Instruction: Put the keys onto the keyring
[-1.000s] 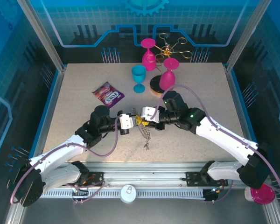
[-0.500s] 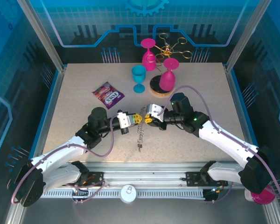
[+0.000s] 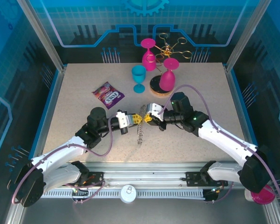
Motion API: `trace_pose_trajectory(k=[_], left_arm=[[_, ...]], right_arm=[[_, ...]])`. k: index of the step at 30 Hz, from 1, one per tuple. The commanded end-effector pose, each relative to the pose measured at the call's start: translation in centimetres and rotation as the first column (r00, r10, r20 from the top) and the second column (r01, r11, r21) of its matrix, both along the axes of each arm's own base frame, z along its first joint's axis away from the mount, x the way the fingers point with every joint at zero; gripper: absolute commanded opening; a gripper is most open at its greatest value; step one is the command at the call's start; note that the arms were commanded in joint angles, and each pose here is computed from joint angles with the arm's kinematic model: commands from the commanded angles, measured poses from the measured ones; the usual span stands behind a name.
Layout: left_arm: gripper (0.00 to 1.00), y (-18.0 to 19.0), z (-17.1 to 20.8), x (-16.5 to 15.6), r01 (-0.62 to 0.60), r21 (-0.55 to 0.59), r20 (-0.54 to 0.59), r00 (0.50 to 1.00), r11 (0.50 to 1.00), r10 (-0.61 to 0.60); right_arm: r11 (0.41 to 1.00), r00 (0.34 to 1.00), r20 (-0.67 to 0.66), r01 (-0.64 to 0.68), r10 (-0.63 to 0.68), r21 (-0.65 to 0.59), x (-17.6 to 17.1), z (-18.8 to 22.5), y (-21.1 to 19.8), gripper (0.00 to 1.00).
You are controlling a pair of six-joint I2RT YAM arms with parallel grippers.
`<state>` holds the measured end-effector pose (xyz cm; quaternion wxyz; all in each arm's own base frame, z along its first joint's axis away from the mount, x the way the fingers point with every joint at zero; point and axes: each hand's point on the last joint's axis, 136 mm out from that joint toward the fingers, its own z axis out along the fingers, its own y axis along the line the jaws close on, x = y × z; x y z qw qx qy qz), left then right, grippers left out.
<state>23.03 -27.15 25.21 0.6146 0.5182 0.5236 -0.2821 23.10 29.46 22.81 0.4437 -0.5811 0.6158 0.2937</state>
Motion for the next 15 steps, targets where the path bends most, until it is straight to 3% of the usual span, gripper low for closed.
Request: trace_pose_trajectory(k=[1,7,12,15], left_arm=[[0.00,-0.3,2.5,-1.1,0.068,-0.080,0.060,0.996,0.995,-0.063],[0.00,-0.2,2.6,-0.9,0.068,-0.095,0.053,0.997,0.993,-0.063],[0.00,-0.2,2.7,-0.8,0.066,-0.109,0.046,0.997,0.992,-0.061],[0.00,-0.1,2.5,-0.6,0.061,-0.107,0.041,0.998,0.992,-0.057]], right_arm=[[0.999,0.998,-0.046,-0.042,0.043,0.024,-0.1,0.6,0.6,0.03],[0.998,0.996,-0.072,-0.058,0.058,0.006,-0.3,0.4,0.7,0.12],[1.000,0.999,-0.043,-0.020,0.021,0.016,0.0,1.2,0.3,0.33],[0.999,1.000,-0.014,-0.004,0.005,0.051,0.1,2.1,-0.3,0.36]])
